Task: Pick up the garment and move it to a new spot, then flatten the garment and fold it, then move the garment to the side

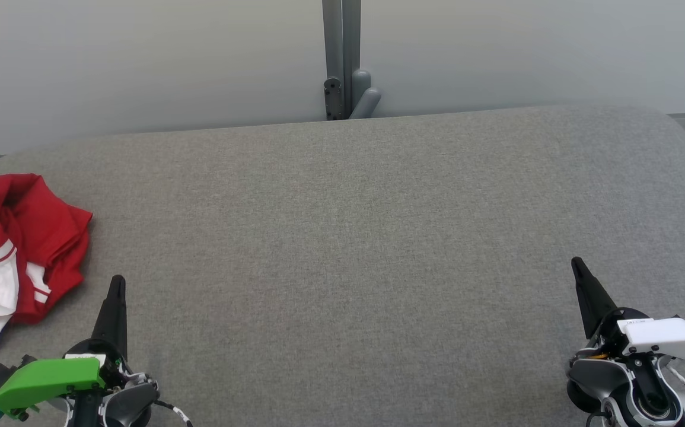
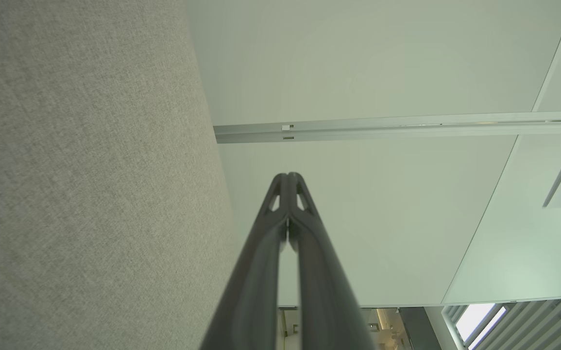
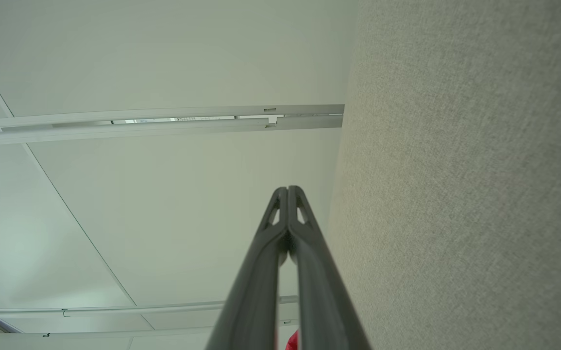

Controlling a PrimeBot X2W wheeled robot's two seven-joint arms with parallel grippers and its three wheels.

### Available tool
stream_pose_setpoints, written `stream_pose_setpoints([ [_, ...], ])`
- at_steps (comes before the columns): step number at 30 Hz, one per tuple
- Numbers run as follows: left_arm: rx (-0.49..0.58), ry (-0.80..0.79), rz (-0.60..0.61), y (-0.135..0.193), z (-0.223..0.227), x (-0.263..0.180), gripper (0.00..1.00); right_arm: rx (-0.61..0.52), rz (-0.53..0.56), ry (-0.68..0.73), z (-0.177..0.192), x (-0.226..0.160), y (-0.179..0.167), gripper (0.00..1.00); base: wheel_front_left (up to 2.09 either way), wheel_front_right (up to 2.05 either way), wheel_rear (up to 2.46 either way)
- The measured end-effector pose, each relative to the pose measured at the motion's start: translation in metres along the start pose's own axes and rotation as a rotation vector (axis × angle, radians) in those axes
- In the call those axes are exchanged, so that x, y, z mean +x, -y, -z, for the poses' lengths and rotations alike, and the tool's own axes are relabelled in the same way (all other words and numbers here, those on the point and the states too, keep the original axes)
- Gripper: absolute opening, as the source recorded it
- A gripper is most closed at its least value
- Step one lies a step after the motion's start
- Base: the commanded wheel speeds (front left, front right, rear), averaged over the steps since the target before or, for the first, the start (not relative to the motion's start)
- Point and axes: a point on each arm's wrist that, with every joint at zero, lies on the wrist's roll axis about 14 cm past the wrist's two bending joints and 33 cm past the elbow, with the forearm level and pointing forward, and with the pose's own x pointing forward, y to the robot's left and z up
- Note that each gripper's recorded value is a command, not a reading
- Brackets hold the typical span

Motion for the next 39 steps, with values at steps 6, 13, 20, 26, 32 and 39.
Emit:
stream_pose_setpoints([
  [6,0.0,0.0,0.0,0.0,0.0,0.0,0.0,0.0,0.0,0.0,0.0,0.0,0.0,0.0,0.0,0.0,0.0],
  [13,-0.005,0.001,-0.022,-0.007,0.001,-0.003,1.0,0.004,0.022,0.0,0.001,-0.002,0.007,1.0,0.0,0.0,0.0],
  [20,-0.002,0.012,-0.092,-0.031,0.002,-0.013,1.0,-0.004,0.081,0.001,0.004,-0.011,0.027,1.0,0.0,0.0,0.0],
  [26,0.067,0.018,-0.109,-0.035,0.002,-0.013,1.0,-0.07,0.085,-0.007,0.007,-0.011,0.027,1.0,0.0,0.0,0.0],
  [32,0.193,0.017,-0.125,-0.038,0.001,-0.014,1.0,-0.197,0.091,-0.004,0.005,-0.01,0.028,1.0,0.0,0.0,0.0],
  [39,0.369,0.014,-0.138,-0.04,0.0,-0.014,1.0,-0.356,0.094,-0.013,0.006,-0.01,0.029,1.0,0.0,0.0,0.0],
])
